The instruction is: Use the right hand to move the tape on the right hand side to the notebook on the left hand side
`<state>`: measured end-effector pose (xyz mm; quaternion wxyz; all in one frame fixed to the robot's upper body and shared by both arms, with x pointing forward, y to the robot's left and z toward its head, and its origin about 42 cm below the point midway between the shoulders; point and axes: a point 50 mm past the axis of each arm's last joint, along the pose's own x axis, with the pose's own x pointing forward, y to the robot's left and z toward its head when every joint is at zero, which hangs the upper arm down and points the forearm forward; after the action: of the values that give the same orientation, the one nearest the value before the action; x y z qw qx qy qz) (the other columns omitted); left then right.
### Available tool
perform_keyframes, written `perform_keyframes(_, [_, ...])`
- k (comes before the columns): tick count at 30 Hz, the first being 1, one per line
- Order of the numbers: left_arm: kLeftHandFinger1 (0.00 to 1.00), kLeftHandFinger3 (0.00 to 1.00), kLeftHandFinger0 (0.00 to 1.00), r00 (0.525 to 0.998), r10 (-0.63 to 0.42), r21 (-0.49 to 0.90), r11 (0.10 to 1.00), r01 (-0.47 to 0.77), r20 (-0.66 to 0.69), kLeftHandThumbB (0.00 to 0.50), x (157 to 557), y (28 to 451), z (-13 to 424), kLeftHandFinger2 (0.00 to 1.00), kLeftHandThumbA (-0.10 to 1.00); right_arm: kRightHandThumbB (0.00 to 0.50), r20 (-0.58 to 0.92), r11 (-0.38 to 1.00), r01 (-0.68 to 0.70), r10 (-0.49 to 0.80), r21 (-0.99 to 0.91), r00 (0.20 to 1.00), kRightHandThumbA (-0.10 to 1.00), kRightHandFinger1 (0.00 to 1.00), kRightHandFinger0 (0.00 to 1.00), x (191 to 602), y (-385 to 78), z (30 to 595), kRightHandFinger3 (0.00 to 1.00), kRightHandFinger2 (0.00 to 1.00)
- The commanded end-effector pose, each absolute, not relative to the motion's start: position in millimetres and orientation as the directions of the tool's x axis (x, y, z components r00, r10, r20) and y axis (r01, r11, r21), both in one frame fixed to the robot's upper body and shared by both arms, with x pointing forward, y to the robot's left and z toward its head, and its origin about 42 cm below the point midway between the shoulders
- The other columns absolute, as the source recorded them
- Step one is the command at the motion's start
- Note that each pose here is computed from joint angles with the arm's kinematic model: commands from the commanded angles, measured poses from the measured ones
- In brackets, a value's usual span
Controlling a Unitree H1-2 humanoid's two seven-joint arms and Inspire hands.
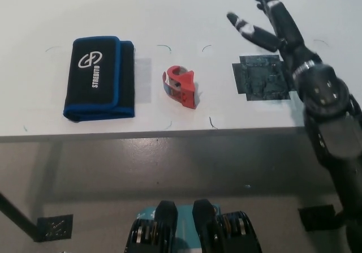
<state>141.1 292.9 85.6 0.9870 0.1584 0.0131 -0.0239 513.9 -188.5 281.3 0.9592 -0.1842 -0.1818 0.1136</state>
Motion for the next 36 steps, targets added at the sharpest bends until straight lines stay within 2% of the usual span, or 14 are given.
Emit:
perform_keyframes(1, [0.16, 0.32, 0.23, 0.997, -0.070, 0.315, 0.946, 0.073, -0.020, 0.126, 137, 293, 88, 0.21, -0.04, 0.462, 0.398, 0.885, -0.138, 0.334, -0.445, 0.855, 0.77, 1.00, 1.00, 462, -208, 280, 1.00, 1.00])
perform_keyframes(3, [0.16, 0.32, 0.23, 0.997, -0.070, 0.330, 0.941, 0.072, -0.019, 0.122, 136, 293, 89, 0.21, -0.04, 0.466, 0.408, 0.880, -0.129, 0.337, -0.458, 0.849, 0.82, 1.00, 1.00, 433, -214, 267, 1.00, 1.00])
perform_keyframes(6, [0.16, 0.32, 0.22, 0.997, -0.070, 0.331, 0.941, 0.073, -0.022, 0.123, 137, 293, 89, 0.22, -0.02, 0.455, 0.430, 0.890, -0.136, 0.338, -0.435, 0.837, 0.82, 1.00, 1.00, 402, -220, 252, 1.00, 1.00])
perform_keyframes(9, [0.17, 0.32, 0.23, 0.997, -0.077, 0.331, 0.941, 0.075, -0.008, 0.119, 142, 295, 89, 0.22, -0.02, 0.443, 0.425, 0.875, -0.120, 0.343, -0.470, 0.838, 0.90, 1.00, 1.00, 358, -231, 235, 1.00, 1.00])
perform_keyframes(13, [0.17, 0.34, 0.23, 0.997, -0.077, 0.342, 0.936, 0.077, -0.014, 0.115, 141, 295, 91, 0.22, 0.02, 0.420, 0.403, 0.878, -0.124, 0.332, -0.462, 0.853, 0.90, 1.00, 1.00, 313, -243, 214, 1.00, 1.00])
perform_keyframes(17, [0.17, 0.34, 0.22, 0.997, -0.075, 0.329, 0.941, 0.077, -0.016, 0.117, 140, 295, 90, 0.22, 0.01, 0.435, 0.355, 0.876, -0.139, 0.327, -0.463, 0.876, 0.92, 1.00, 1.00, 270, -256, 192, 1.00, 1.00])
perform_keyframes(22, [0.17, 0.35, 0.24, 0.997, -0.081, 0.333, 0.940, 0.078, -0.006, 0.118, 149, 298, 92, 0.21, -0.01, 0.375, 0.282, 0.869, -0.172, 0.329, -0.464, 0.901, 0.91, 1.00, 1.00, 234, -266, 167, 1.00, 1.00])
perform_keyframes(27, [0.16, 0.34, 0.23, 0.997, -0.083, 0.332, 0.940, 0.078, 0.001, 0.115, 150, 298, 93, 0.21, -0.03, 0.369, 0.219, 0.870, -0.204, 0.328, -0.448, 0.919, 0.90, 1.00, 1.00, 210, -271, 147, 1.00, 1.00])
perform_keyframes(30, [0.17, 0.34, 0.25, 0.997, -0.082, 0.332, 0.940, 0.078, -0.001, 0.119, 150, 298, 93, 0.21, -0.05, 0.348, 0.163, 0.866, -0.231, 0.332, -0.444, 0.929, 0.90, 1.00, 1.00, 197, -272, 127, 1.00, 1.00])
perform_keyframes(36, [0.17, 0.35, 0.27, 0.997, -0.072, 0.345, 0.936, 0.069, -0.006, 0.117, 148, 299, 96, 0.20, 0.00, 0.348, 0.088, 0.847, -0.288, 0.361, -0.447, 0.928, 0.92, 1.00, 1.00, 195, -267, 98, 1.00, 1.00])
